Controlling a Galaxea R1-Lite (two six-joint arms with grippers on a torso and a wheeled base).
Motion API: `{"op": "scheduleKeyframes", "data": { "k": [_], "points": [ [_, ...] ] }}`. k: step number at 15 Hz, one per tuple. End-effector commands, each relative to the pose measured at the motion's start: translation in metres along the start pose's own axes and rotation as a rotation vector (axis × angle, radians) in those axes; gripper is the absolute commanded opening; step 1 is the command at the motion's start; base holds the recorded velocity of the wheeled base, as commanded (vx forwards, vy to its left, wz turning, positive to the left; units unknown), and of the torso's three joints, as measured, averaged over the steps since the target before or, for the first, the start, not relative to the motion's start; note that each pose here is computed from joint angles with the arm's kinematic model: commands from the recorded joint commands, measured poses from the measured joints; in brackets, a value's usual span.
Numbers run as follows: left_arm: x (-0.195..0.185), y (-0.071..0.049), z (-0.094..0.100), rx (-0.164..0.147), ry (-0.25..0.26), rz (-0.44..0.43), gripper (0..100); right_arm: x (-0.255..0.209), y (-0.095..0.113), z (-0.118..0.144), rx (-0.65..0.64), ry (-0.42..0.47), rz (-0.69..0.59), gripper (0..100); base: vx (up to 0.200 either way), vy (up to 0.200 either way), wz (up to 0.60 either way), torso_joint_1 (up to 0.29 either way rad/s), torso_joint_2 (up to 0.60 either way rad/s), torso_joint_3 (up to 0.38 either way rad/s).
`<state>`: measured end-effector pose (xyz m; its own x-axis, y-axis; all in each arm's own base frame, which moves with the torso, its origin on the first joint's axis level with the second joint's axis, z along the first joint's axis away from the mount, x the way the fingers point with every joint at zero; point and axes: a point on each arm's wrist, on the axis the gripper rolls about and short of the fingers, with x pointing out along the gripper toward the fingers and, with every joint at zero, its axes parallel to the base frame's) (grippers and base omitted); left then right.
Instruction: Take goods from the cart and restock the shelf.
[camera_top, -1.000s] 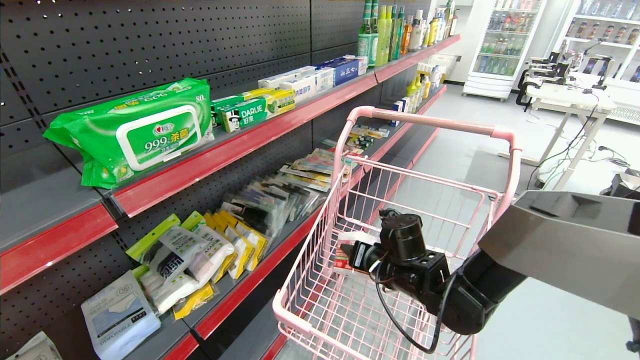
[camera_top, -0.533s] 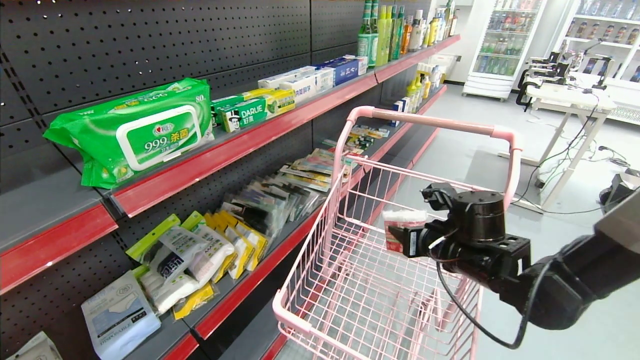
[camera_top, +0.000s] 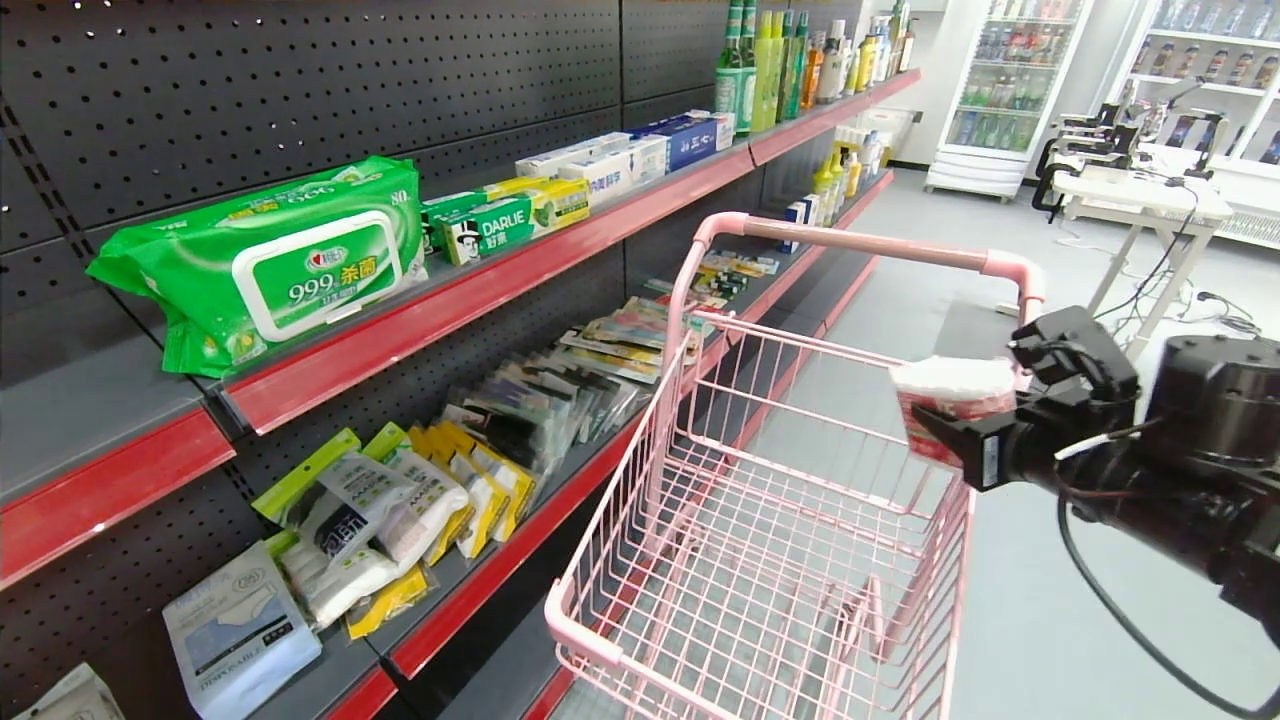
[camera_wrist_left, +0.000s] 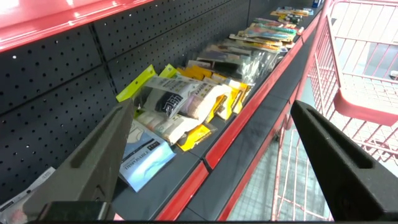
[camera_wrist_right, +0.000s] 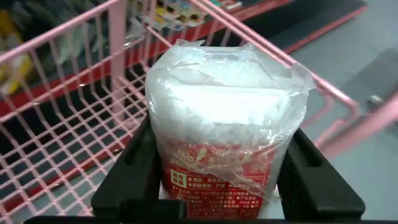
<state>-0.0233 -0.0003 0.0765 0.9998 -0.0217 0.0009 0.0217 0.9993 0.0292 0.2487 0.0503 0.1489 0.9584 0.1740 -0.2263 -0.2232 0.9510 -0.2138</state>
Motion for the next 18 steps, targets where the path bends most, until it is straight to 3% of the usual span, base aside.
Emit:
{"op": "scheduleKeyframes", "data": {
  "k": [1,9,18],
  "points": [
    [0.0,0.0,0.0,0.0,0.001,0.0,100,-0.028,-0.027,0.007,-0.029,-0.053,-0.097,0,0.0,0.0,0.0,0.0,0.0,0.0],
    [0.0,0.0,0.0,0.0,0.002,0.0,100,-0.043,-0.067,0.01,-0.054,-0.071,-0.261,0,0.0,0.0,0.0,0.039,-0.12,-0.078],
    [0.0,0.0,0.0,0.0,0.001,0.0,100,-0.043,-0.07,0.017,-0.097,-0.095,-0.264,0,0.0,0.0,0.0,0.21,-0.55,-0.34]
  ]
}}
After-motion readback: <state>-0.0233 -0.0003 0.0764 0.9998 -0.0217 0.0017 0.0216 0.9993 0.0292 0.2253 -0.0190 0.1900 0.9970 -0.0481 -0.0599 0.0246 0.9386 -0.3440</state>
